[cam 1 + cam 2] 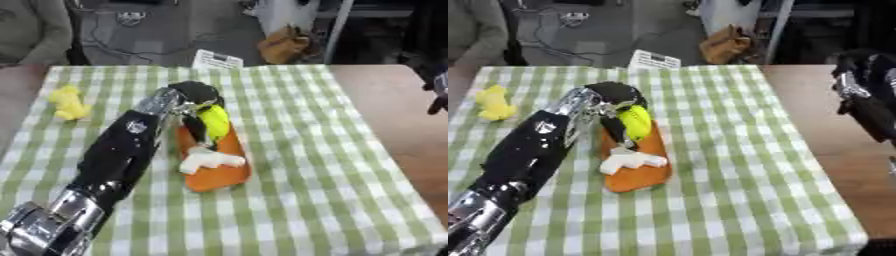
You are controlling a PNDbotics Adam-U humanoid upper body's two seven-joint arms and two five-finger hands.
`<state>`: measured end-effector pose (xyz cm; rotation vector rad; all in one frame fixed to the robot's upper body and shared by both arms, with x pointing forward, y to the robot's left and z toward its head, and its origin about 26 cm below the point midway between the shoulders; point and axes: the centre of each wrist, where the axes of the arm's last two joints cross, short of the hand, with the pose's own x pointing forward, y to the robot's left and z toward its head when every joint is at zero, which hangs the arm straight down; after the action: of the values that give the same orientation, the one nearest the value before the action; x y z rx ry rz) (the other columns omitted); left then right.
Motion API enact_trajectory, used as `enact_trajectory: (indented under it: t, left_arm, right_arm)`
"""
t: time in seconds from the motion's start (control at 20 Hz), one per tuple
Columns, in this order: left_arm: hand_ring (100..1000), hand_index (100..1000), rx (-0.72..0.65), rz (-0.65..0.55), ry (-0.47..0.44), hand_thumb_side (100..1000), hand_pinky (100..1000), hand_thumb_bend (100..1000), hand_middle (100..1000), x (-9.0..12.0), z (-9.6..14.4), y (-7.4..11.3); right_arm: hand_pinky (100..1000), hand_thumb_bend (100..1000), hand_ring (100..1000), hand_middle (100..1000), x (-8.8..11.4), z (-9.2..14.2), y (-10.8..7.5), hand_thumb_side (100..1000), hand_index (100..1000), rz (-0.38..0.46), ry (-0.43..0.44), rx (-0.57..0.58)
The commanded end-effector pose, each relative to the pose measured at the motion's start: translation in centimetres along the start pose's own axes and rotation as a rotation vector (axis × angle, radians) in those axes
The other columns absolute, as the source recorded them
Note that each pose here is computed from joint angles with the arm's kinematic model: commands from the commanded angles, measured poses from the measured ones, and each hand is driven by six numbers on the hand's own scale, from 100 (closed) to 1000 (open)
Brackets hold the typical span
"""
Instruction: Pick up objects on the table and place them in the box.
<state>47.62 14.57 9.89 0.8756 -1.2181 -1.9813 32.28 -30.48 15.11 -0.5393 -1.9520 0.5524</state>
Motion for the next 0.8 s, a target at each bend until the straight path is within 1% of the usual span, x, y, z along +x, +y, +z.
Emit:
enact_trajectory:
  t: [0.05, 0.1, 0.15, 0.2, 0.25, 0.3, 0.35, 0.5, 0.55, 0.6, 0.7, 0.8]
  left_arm:
    - [937, 886, 0.026, -0.017, 0.031, 859, 792, 797, 947, -1.0, 0.3, 0.7]
    - [937, 886, 0.029, -0.016, 0.037, 859, 792, 797, 947, -1.0, 0.3, 0.6]
    - [956, 900, 0.033, -0.015, 0.041, 889, 821, 800, 965, -1.1, 0.3, 0.5]
    - [956, 900, 0.039, -0.015, 0.046, 889, 821, 800, 965, -1.1, 0.3, 0.5]
    - [970, 911, 0.045, -0.016, 0.05, 915, 849, 791, 977, -1.2, 0.3, 0.4]
    - [970, 911, 0.053, -0.018, 0.053, 915, 849, 791, 977, -1.2, 0.3, 0.4]
    - [984, 922, 0.06, -0.02, 0.057, 943, 873, 767, 992, -1.2, 0.3, 0.4]
    - [986, 925, 0.078, -0.018, 0.068, 949, 877, 752, 995, -1.4, 0.4, 0.3]
    - [984, 927, 0.081, -0.016, 0.071, 971, 879, 655, 996, -1.5, 0.4, 0.3]
    - [979, 926, 0.091, -0.01, 0.077, 950, 875, 732, 993, -1.6, 0.6, 0.4]
    - [979, 927, 0.104, -0.001, 0.082, 950, 875, 733, 993, -1.8, 0.8, 0.6]
    - [966, 926, 0.136, 0.007, 0.088, 948, 868, 704, 985, -2.2, 1.1, 1.3]
  right_arm:
    - [353, 159, 567, 584, 0.7, -0.3, -0.8, 626, 831, 0.013, -0.028, -0.016]
    - [353, 159, 567, 584, 0.6, -0.3, -0.8, 626, 831, 0.013, -0.027, -0.015]
    - [353, 159, 567, 584, 0.6, -0.3, -0.8, 626, 830, 0.013, -0.027, -0.015]
    - [353, 159, 567, 584, 0.6, -0.3, -0.8, 626, 830, 0.013, -0.027, -0.016]
    - [353, 160, 567, 583, 0.6, -0.3, -0.8, 626, 830, 0.013, -0.027, -0.016]
    - [353, 160, 567, 583, 0.6, -0.3, -0.8, 626, 830, 0.013, -0.027, -0.016]
    - [353, 160, 567, 583, 0.6, -0.3, -0.8, 626, 830, 0.013, -0.026, -0.016]
    - [353, 161, 567, 583, 0.6, -0.3, -0.8, 626, 830, 0.013, -0.027, -0.015]
    - [353, 161, 567, 583, 0.6, -0.3, -0.8, 636, 830, 0.013, -0.027, -0.016]
    - [353, 162, 567, 583, 0.6, -0.3, -0.8, 626, 830, 0.014, -0.027, -0.016]
    - [353, 162, 567, 583, 0.6, -0.3, -0.8, 626, 830, 0.014, -0.027, -0.017]
    - [353, 163, 567, 582, 0.6, -0.3, -0.8, 626, 830, 0.014, -0.026, -0.017]
